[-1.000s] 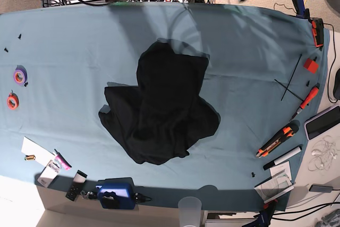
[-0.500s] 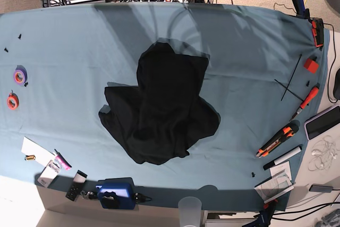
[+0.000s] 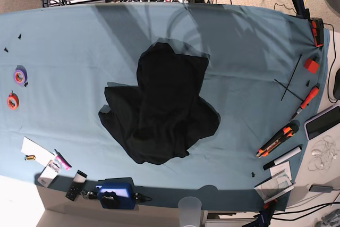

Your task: Layout the t-shirt on the table in an organized manner, then fold the t-shirt properly

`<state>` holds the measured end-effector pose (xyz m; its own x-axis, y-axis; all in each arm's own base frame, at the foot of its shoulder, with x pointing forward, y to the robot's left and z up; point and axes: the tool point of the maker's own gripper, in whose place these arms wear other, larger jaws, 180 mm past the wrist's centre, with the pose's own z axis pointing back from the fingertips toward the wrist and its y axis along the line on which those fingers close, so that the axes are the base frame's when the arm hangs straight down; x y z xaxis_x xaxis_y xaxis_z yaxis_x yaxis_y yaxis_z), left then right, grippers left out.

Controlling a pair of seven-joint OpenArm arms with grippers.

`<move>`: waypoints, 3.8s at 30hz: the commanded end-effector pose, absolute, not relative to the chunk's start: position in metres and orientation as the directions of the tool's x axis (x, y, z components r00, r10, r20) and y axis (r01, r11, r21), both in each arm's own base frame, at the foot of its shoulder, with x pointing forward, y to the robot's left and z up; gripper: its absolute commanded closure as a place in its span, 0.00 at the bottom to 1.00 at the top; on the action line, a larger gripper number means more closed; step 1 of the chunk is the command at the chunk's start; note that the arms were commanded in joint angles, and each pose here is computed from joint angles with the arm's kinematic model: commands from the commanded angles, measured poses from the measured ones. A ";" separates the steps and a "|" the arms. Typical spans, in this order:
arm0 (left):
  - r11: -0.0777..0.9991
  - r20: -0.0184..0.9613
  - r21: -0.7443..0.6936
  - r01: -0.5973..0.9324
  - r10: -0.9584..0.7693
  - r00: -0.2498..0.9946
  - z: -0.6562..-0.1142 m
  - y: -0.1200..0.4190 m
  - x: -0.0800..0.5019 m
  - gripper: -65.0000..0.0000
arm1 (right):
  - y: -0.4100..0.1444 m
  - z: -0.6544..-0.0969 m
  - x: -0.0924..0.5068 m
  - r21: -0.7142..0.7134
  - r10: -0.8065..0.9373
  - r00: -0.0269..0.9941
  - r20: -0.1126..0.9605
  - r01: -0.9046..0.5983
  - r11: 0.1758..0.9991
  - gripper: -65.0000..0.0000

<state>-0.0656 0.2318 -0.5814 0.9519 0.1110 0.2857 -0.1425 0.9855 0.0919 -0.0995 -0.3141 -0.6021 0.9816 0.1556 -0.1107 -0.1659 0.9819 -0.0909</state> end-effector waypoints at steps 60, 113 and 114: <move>0.908 0.875 -0.099 0.407 -0.116 0.470 -0.273 0.115 0.123 1.00 | -0.256 -0.246 0.166 -0.021 0.226 0.622 0.750 -0.320 0.947 1.00; 0.962 0.949 0.104 0.252 -0.172 0.264 -0.240 0.150 0.196 0.56 | -0.111 -0.295 0.244 -0.186 0.498 0.325 0.804 -0.658 0.730 0.44; 0.962 0.949 0.104 0.251 -0.171 0.264 -0.240 0.150 0.196 0.56 | -0.108 -0.297 0.242 -0.192 0.511 0.321 0.797 -0.667 0.720 0.44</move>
<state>0.1952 0.1510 -0.2493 0.2985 -0.1758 0.9381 0.2496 0.9631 0.1011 0.2382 -0.1092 -0.3075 0.3551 0.5190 0.7775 -0.6672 0.7233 -0.1780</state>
